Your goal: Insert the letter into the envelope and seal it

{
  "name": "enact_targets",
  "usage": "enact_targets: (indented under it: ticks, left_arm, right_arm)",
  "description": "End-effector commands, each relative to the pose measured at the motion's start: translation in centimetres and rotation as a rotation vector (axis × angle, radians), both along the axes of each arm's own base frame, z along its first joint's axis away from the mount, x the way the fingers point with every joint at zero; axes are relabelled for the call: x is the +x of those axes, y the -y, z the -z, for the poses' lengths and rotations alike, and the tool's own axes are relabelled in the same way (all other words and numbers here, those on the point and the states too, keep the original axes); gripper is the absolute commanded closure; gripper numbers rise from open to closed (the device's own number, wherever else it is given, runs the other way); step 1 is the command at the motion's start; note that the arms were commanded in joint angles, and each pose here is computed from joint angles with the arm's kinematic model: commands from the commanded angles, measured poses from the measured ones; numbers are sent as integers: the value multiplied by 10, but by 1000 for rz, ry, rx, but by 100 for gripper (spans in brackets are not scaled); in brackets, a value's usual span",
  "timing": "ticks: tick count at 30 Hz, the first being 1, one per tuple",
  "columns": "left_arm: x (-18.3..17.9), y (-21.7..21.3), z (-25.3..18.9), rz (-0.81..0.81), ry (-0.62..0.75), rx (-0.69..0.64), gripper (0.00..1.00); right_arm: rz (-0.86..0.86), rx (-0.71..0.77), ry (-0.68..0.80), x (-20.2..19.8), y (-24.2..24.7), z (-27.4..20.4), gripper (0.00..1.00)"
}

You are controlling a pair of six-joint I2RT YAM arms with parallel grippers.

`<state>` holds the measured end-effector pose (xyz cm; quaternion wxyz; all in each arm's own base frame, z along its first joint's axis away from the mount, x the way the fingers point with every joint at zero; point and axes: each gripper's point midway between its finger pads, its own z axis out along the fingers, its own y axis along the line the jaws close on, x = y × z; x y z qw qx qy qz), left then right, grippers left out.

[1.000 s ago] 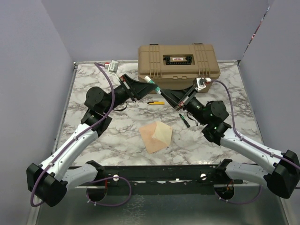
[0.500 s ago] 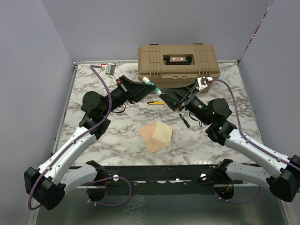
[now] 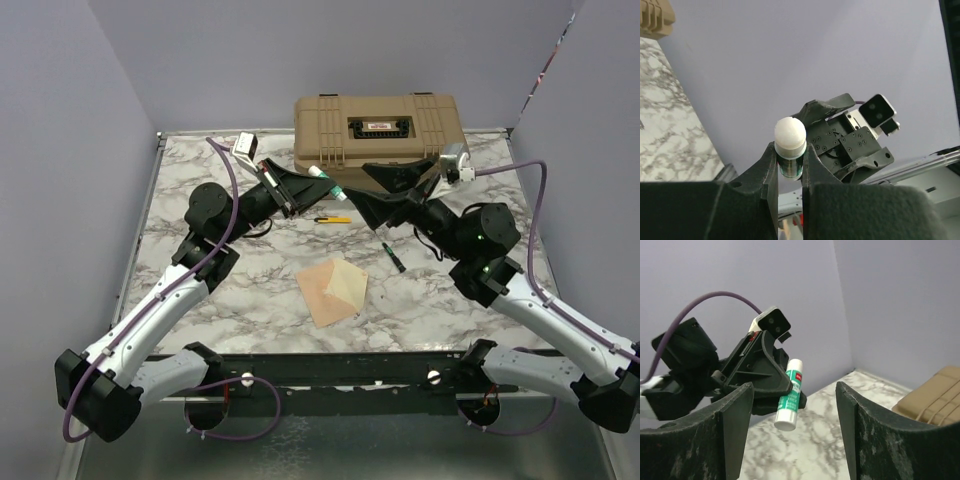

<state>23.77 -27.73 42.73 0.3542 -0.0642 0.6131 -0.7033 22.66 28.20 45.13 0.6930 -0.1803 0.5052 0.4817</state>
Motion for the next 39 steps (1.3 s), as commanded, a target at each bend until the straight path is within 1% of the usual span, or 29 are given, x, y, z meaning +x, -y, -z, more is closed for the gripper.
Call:
enact_targets:
  ticks: [1, 6, 11, 14, 15, 17, 20, 21, 25, 29, 31, 34, 35, 37, 39]
  left_arm:
    - [-4, -2, -24, 35, -101, -112, 100]
    - [-1, -2, -22, 39, -145, -137, 100]
    - [3, -6, -18, 14, -161, -162, 100]
    - [4, -10, -17, 13, -165, -180, 100]
    - [4, -11, -17, 13, -163, -182, 100]
    - [3, -12, -19, 16, -156, -182, 100]
    - [2, -11, -23, 23, -145, -181, 100]
    - [2, -11, -23, 26, -143, -180, 100]
    - [0, -10, -25, 35, -137, -179, 100]
    - [-1, -10, -22, 39, -144, -177, 100]
    - [-1, -10, -22, 41, -143, -177, 100]
    - [-3, -10, -25, 44, -118, -169, 100]
    - [-4, -10, -25, 44, -116, -165, 97]
    - [-4, -9, -23, 47, -112, -157, 87]
    - [-4, -9, -19, 48, -117, -146, 71]
  right_arm:
    - [102, -163, 254, 10, -6, -18, 30]
    - [67, -212, 319, 8, -25, -18, 29]
    - [60, -343, 351, 5, -43, 5, 30]
    - [69, -377, 351, 5, -40, 16, 30]
    - [74, -375, 352, 4, -38, 17, 31]
    - [81, -379, 355, 4, -36, 20, 38]
    - [87, -386, 368, 4, -36, 20, 55]
    - [88, -387, 371, 4, -35, 20, 58]
    - [102, -399, 376, 7, -35, 22, 57]
    - [119, -371, 393, 8, -34, 16, 57]
    - [119, -370, 396, 9, -35, 15, 63]
    - [124, -364, 395, 9, -35, 14, 77]
    - [128, -354, 396, 9, -33, 14, 82]
    - [149, -331, 401, 8, -27, 11, 89]
    - [165, -317, 390, 7, -22, 9, 93]
